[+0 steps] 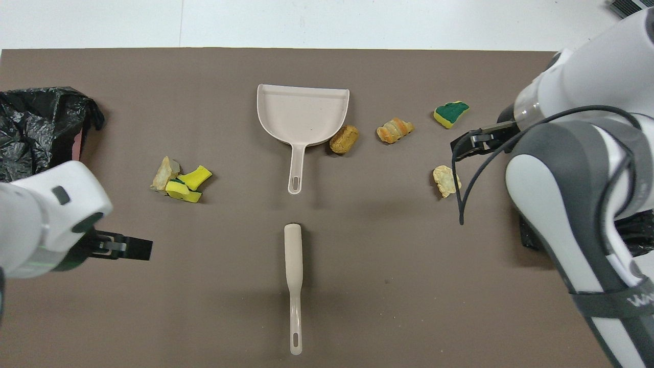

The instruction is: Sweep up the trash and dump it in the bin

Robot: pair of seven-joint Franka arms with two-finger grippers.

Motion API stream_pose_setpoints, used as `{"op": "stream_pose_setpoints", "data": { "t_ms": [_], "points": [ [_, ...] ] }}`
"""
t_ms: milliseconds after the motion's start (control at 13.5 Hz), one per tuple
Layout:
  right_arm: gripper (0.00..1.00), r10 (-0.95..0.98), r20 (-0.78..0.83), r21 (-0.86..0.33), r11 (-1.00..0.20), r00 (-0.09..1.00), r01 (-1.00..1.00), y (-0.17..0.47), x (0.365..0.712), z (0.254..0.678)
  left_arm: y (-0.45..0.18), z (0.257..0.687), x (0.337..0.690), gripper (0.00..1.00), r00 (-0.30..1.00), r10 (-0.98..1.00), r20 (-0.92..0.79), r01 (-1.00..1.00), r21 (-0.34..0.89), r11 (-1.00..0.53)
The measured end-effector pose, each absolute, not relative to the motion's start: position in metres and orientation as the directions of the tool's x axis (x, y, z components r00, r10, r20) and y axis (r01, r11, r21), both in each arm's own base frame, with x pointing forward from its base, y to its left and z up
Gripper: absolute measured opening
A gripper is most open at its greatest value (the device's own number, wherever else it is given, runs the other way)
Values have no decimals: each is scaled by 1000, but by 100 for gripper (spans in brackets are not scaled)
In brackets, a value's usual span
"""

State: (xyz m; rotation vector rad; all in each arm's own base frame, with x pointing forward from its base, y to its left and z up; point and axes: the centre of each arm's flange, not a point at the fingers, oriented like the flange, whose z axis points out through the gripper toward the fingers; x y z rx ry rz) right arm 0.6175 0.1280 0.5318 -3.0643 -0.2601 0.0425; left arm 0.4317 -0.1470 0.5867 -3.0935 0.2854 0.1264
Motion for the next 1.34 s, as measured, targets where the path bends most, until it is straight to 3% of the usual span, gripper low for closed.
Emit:
{"op": "stream_pose_setpoints", "data": {
  "t_ms": [519,965,1336],
  "points": [
    [100,69,77,-120,-990,995,78,251,635,465,-279,502,342,100,995,-89,-43,-90,-22,-996],
    [100,-67,131,-166,-985,989,-45,338,638,424,-344,398,265,100,997,-78,0,-78,21,-997],
    [100,-95,108,-162,-984,990,-77,384,637,390,-360,346,259,100,998,-69,-12,-69,39,-997]
  ]
}}
